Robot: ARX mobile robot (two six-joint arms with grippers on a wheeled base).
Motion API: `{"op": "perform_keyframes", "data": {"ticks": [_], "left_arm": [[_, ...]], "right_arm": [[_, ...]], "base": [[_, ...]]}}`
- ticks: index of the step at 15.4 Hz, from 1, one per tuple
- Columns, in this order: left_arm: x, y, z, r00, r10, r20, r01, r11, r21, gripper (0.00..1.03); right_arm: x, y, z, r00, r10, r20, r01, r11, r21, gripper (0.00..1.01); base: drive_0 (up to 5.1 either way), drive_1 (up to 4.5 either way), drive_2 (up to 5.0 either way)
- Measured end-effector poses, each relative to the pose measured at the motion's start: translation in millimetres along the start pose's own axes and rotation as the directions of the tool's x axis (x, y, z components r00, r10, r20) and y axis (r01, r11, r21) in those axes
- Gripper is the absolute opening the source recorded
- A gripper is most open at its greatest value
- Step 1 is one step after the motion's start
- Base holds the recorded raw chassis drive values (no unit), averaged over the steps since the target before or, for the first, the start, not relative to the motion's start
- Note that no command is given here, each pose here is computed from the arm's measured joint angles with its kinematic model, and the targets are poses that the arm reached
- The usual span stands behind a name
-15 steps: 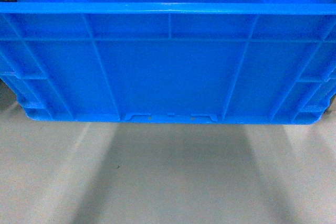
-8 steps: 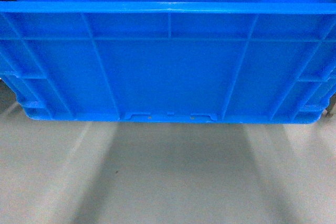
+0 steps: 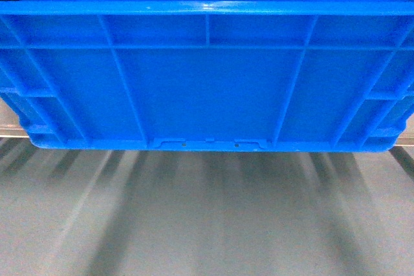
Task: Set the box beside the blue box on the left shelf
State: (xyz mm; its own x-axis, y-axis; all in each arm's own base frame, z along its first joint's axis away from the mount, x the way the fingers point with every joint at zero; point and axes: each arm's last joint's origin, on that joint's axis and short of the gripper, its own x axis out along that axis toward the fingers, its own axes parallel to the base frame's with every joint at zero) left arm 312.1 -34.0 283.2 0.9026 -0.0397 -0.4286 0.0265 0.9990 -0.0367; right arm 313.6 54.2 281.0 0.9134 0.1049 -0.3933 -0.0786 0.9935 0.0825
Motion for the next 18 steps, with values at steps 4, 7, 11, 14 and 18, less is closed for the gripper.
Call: {"op": "perform_keyframes", "data": {"ticks": [4, 7, 11, 14, 18], "left_arm": [[0.1, 0.0, -0.1, 1.000, 0.000, 0.000, 0.000, 1.0000, 0.001, 0.06], [0.0, 0.0, 0.2, 1.000, 0.000, 0.002, 0.000, 1.0000, 0.001, 0.06], [0.0, 0.0, 0.1, 1.000, 0.001, 0.001, -0.001, 1.0000, 0.001, 0.06], [0.0, 0.0, -0.1, 1.000, 0.002, -0.001, -0.002, 1.0000, 0.002, 0.06], [0.1, -0.1, 1.0, 1.000, -0.001, 0.010, 0.001, 1.0000, 0.002, 0.06]], "right_arm": [[0.0, 0.0, -0.1, 1.000, 0.000, -0.001, 0.000, 1.0000, 0.001, 0.08], [0.0, 0.0, 0.1, 1.000, 0.000, 0.002, 0.000, 1.0000, 0.000, 0.08], [0.0, 0.0, 0.0, 1.000, 0.000, 0.000, 0.000, 1.0000, 0.000, 0.08], [0.2, 0.0, -0.3, 1.000, 0.000, -0.002, 0.000, 1.0000, 0.001, 0.08], [0.1, -0.1, 0.5, 1.000, -0.001, 0.006, 0.001, 1.0000, 0.001, 0.08]], "base": [[0.1, 4.38, -4.3], [0.1, 4.38, -4.3], [0.1, 4.38, -4.3], [0.1, 4.38, -4.3], [0.1, 4.38, -4.3]]}}
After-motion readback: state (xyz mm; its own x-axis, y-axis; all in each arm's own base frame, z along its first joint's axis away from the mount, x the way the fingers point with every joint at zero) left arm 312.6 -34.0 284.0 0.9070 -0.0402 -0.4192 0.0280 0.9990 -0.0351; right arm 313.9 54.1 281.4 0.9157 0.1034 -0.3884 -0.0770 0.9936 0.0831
